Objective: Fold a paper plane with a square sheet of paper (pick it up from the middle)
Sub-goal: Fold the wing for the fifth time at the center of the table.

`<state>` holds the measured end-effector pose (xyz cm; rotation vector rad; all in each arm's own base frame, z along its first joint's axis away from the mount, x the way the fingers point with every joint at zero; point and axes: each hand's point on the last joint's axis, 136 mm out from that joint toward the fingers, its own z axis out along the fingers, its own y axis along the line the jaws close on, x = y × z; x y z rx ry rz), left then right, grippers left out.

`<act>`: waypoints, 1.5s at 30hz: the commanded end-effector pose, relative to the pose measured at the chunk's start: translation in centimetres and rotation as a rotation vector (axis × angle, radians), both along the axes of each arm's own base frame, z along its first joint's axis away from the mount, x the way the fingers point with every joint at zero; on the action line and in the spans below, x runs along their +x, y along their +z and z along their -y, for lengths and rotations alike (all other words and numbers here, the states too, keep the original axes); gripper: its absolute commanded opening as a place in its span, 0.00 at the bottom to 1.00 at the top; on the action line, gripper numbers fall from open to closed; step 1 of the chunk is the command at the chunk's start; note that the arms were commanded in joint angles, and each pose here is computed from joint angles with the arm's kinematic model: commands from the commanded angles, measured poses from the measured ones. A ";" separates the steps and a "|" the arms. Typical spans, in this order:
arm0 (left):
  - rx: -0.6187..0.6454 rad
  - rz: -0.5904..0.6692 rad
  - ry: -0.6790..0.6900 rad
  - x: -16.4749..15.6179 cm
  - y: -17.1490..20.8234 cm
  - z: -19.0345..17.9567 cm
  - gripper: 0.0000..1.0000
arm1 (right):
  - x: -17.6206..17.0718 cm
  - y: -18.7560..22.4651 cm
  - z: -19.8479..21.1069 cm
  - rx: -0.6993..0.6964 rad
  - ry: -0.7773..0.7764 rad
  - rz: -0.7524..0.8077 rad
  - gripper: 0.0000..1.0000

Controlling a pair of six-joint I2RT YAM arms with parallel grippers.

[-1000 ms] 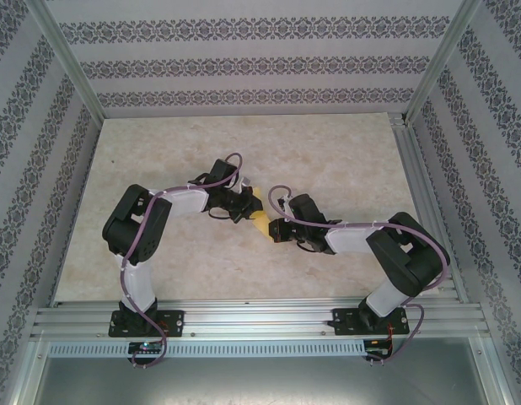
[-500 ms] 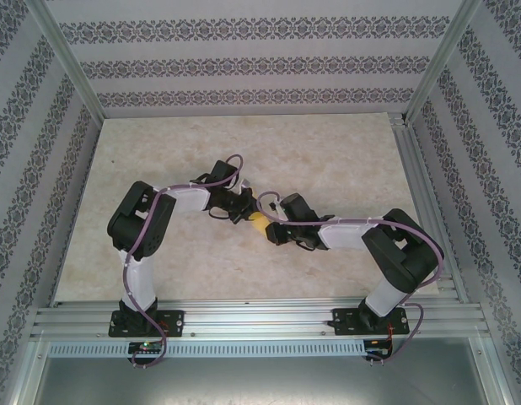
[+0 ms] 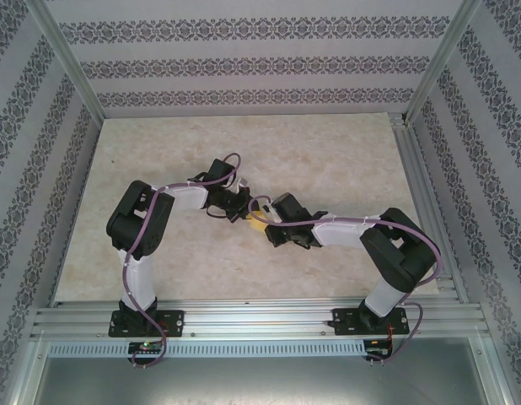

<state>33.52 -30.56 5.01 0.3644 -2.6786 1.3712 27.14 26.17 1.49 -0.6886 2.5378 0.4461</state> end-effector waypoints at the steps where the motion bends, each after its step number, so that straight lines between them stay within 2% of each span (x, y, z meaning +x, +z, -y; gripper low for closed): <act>1: 0.006 0.003 -0.007 0.4 -0.4 -0.8 0.00 | 0.2 0.8 0.2 -0.024 0.000 0.015 0.23; 3: 0.003 0.009 -0.008 0.4 -0.2 -1.0 0.00 | 0.4 2.1 0.0 0.046 -0.029 0.010 0.27; 5: 0.002 0.015 -0.019 0.2 -0.1 -1.0 0.00 | 0.6 3.8 -0.3 0.188 -0.075 -0.020 0.28; 8: 0.005 0.026 -0.031 0.1 0.1 -1.4 0.00 | 1.1 5.9 -0.5 0.383 -0.138 -0.069 0.28; 10: 0.001 0.030 -0.031 0.1 0.2 -1.4 0.00 | 1.3 6.7 -0.7 0.466 -0.162 -0.084 0.27; 20: 0.004 0.038 -0.078 -0.4 -0.2 -2.1 0.00 | 2.5 6.5 -2.0 0.682 -0.308 -0.263 0.10; 25: 0.004 0.042 -0.075 -0.2 -0.3 -2.4 0.00 | 2.1 4.5 -1.8 0.654 -0.331 -0.344 0.11; 28: -0.008 0.042 -0.072 0.0 -0.1 -2.2 0.00 | 1.3 4.2 -1.0 0.516 -0.297 -0.263 0.19; 36: 0.000 0.036 -0.081 -0.1 -0.3 -2.3 0.00 | 0.6 3.8 1.0 0.214 0.020 0.007 0.24; 39: -0.001 0.031 -0.080 0.0 -0.5 -2.2 0.00 | 0.5 3.2 0.8 0.126 0.110 0.043 0.24; 45: -0.001 0.034 -0.079 0.1 -0.2 -2.2 0.00 | 0.3 2.3 -0.7 0.033 0.231 0.064 0.24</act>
